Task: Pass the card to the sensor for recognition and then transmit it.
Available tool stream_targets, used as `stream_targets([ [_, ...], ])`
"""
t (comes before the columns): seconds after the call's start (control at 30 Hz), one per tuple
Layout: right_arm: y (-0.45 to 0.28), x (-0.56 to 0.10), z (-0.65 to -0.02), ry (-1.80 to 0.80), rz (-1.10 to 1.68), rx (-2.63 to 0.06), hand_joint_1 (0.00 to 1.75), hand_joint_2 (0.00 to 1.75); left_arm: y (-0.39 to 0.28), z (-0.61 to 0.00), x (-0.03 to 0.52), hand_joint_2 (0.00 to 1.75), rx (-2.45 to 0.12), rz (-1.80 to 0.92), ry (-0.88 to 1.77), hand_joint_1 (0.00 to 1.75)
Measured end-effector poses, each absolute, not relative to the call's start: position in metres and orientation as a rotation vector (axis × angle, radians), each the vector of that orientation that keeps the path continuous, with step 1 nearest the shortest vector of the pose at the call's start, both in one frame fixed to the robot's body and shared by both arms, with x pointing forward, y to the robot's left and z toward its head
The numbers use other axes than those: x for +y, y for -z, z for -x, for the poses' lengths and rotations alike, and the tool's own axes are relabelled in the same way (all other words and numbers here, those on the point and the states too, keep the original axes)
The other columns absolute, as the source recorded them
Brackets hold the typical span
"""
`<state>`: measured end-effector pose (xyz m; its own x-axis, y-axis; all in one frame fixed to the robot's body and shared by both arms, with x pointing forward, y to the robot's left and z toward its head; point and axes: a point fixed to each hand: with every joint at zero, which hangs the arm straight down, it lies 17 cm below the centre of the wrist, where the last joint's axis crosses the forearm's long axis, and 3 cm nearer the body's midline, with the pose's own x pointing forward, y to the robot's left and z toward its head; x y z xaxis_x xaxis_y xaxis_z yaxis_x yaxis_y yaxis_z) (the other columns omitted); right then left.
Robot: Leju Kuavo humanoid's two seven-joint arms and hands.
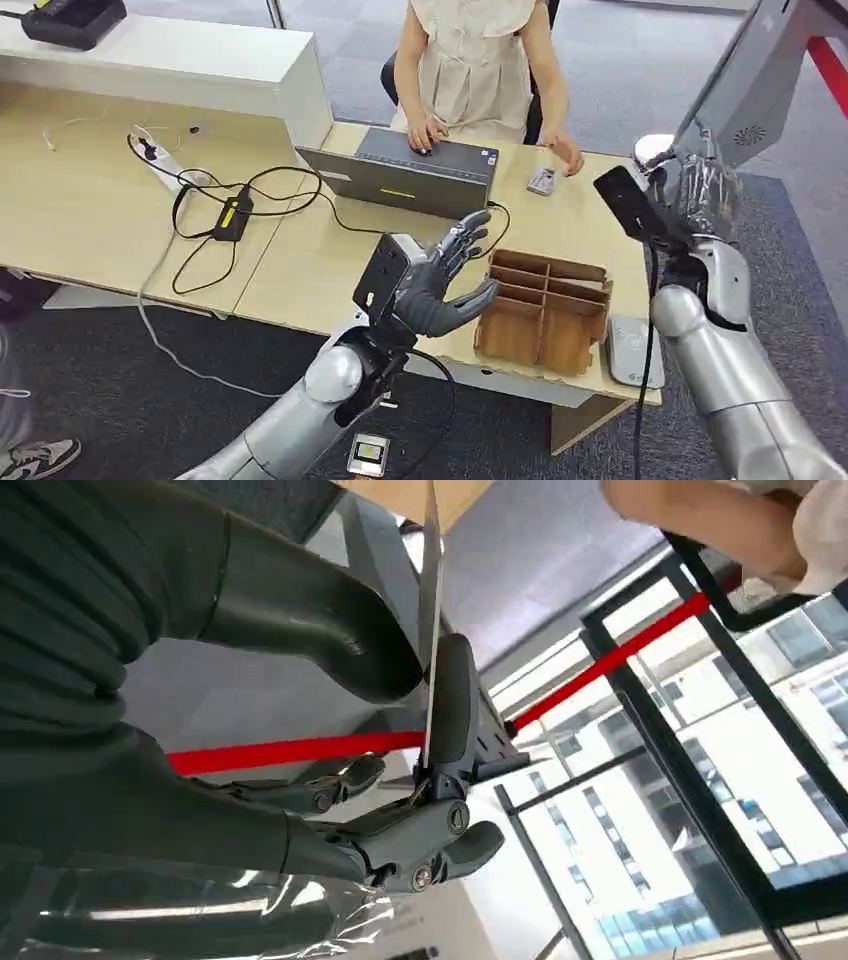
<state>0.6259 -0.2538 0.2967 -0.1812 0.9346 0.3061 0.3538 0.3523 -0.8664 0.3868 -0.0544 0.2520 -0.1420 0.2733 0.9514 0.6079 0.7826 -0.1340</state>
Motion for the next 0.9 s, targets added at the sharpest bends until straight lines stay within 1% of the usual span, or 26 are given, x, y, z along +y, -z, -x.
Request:
stream_targets([
  [0.2,-0.325,-0.242,-0.651,-0.867,1.140,-1.673,1.75,1.75,-0.250,-0.386,-0.060,1.75,-1.720,0.704,0.355,0.00],
  [0.43,-0.342,-0.219,-0.666,-0.860,1.097,-1.627,1.75,1.75,-0.246,-0.389,-0.059,1.75,-1.711,0.693,0.346,0.00],
  [0.9,-0.326,-0.183,-0.667,-0.857,1.015,-1.570,1.75,1.75,-0.242,-0.390,-0.058,1.75,-1.694,0.686,0.337,0.00],
])
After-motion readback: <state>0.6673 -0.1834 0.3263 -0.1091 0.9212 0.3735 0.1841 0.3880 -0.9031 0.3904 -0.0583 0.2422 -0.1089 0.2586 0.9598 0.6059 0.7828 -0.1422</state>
